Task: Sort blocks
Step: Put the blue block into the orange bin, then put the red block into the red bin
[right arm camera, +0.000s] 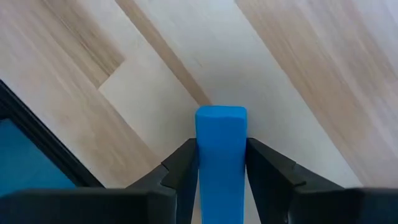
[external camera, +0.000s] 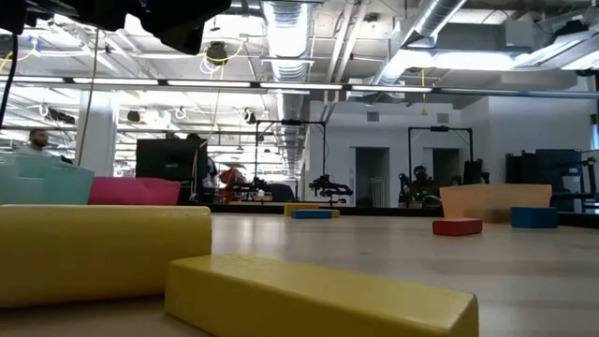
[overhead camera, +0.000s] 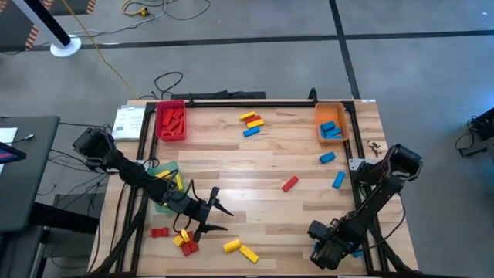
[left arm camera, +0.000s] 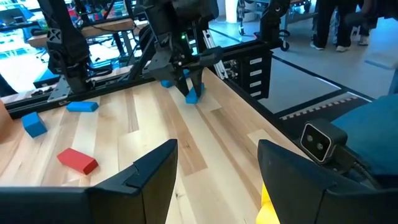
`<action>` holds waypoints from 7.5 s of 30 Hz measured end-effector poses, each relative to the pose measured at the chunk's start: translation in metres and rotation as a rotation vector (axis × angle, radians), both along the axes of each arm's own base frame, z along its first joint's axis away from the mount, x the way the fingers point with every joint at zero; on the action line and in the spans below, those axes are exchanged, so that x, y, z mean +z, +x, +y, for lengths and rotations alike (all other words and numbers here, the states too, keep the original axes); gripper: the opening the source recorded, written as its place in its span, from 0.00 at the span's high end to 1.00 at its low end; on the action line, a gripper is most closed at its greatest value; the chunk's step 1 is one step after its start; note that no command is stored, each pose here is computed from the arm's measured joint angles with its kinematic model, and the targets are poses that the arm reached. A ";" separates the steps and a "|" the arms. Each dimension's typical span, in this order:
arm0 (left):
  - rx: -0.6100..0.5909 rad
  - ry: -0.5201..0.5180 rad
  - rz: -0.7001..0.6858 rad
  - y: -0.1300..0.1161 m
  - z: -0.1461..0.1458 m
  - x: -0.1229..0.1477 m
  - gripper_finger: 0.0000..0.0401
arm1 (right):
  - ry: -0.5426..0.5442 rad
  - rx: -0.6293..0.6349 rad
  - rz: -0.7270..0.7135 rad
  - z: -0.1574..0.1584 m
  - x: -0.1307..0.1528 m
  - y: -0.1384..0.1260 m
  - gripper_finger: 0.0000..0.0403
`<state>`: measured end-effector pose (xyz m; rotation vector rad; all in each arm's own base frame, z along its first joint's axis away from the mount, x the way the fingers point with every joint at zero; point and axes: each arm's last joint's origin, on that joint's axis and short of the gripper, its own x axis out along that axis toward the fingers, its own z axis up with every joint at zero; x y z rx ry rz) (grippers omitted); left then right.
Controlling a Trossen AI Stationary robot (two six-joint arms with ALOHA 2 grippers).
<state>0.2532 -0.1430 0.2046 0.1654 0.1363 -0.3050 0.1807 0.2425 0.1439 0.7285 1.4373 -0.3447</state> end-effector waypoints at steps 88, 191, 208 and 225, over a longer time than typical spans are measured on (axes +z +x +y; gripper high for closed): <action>0.024 -0.037 0.202 -0.006 -0.001 -0.017 0.46 | -0.883 -0.345 0.048 -0.409 0.150 0.000 0.77; -0.206 -0.129 0.929 -0.025 -0.039 0.015 0.46 | -0.584 -0.057 -0.111 -0.308 0.074 0.029 0.37; -0.159 -0.062 0.862 -0.038 -0.058 0.013 0.46 | -0.531 0.173 -0.435 -0.222 0.083 0.057 0.37; -0.168 0.116 0.987 -0.031 -0.080 -0.044 0.46 | -0.474 0.276 -0.666 -0.178 0.095 0.064 0.37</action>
